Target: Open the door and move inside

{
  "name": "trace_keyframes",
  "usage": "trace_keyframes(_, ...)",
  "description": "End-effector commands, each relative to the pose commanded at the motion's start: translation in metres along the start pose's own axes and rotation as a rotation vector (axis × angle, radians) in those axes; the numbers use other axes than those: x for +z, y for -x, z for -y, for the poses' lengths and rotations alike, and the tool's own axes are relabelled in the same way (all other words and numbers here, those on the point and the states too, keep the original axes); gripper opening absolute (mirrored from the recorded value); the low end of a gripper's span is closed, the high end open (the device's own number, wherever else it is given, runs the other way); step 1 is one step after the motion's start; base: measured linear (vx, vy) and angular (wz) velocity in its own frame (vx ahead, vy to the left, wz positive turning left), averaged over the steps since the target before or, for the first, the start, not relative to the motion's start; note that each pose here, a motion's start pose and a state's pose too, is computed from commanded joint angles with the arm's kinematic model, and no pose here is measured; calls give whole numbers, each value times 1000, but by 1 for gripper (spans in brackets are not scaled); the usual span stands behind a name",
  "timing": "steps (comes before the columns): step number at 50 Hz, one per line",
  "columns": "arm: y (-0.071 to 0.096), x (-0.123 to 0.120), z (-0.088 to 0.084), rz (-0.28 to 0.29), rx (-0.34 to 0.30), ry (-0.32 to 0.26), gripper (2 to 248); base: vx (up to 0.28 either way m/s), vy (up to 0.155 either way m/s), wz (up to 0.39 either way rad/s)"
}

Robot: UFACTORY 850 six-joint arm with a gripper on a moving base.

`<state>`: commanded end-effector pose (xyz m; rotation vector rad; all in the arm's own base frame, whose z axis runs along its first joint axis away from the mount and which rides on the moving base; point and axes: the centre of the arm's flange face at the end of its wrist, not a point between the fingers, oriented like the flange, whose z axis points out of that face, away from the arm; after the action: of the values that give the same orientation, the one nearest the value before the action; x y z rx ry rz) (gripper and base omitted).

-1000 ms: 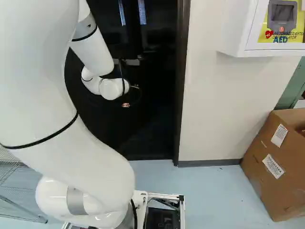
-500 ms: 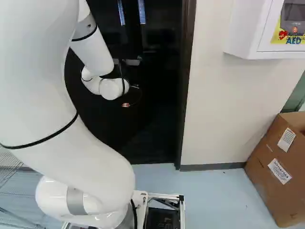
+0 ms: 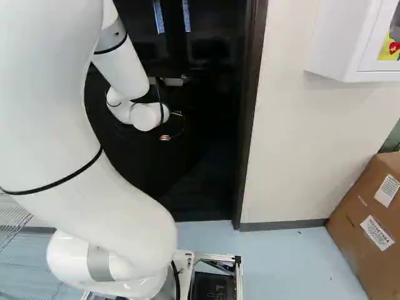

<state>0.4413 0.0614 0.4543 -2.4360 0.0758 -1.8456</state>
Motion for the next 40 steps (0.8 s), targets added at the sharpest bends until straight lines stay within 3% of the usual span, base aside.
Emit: trace_keyframes(40, 0, 0, 0, 0, 0, 0, 247, 134, 68, -15)
